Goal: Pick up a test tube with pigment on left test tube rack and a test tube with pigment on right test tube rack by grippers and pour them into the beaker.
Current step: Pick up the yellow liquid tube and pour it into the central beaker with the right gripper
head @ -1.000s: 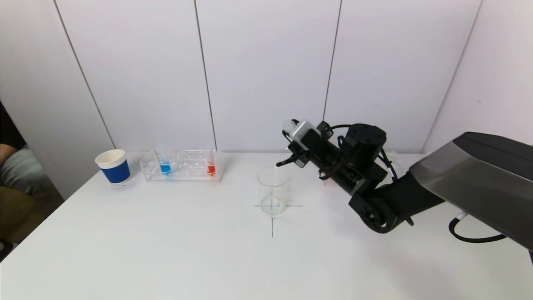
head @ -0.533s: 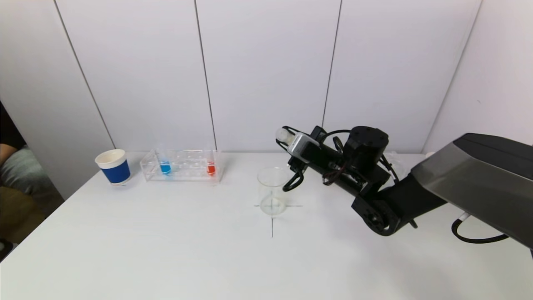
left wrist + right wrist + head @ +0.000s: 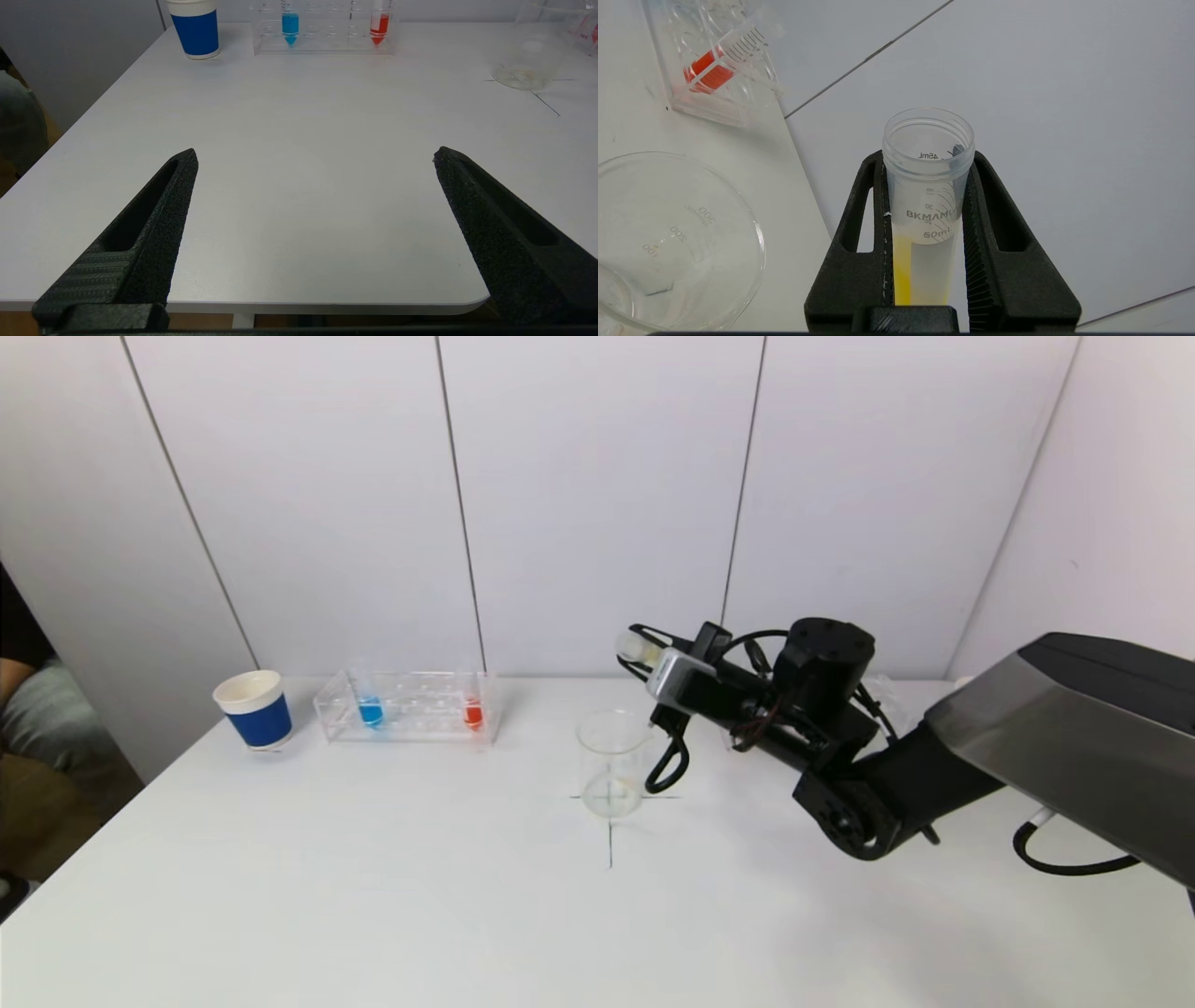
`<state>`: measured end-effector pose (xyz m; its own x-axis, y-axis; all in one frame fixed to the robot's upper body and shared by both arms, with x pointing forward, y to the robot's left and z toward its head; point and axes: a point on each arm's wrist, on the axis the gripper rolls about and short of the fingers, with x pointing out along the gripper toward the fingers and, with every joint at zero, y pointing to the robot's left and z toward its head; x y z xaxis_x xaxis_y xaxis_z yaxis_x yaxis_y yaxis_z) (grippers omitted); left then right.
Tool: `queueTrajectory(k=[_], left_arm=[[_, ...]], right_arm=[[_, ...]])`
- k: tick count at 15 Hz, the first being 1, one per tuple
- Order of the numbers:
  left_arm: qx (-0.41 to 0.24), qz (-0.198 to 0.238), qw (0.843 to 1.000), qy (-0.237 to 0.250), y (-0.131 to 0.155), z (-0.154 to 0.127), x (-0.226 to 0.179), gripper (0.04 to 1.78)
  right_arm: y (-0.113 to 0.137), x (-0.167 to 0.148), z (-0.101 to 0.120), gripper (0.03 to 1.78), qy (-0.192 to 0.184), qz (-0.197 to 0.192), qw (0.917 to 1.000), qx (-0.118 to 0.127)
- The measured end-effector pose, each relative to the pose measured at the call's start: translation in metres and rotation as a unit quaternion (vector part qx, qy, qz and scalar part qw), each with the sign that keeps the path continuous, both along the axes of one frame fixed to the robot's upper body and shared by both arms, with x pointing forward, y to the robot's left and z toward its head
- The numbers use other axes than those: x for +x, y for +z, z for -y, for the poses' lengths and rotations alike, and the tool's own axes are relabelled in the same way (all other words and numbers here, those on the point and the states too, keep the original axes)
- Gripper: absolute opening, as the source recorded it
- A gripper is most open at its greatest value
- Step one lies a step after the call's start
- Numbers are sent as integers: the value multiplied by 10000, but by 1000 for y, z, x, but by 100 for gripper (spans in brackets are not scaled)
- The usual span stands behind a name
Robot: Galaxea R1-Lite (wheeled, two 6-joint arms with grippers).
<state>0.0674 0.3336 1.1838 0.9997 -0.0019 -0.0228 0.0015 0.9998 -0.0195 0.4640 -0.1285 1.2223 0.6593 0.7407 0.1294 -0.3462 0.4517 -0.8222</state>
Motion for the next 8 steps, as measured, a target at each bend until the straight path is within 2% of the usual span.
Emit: queueTrajectory(k=[8], left_arm=[[0,0,10000,0,0,0,0,176]], right_arm=[[-6,1,0,48,-28,283,9988,-391]])
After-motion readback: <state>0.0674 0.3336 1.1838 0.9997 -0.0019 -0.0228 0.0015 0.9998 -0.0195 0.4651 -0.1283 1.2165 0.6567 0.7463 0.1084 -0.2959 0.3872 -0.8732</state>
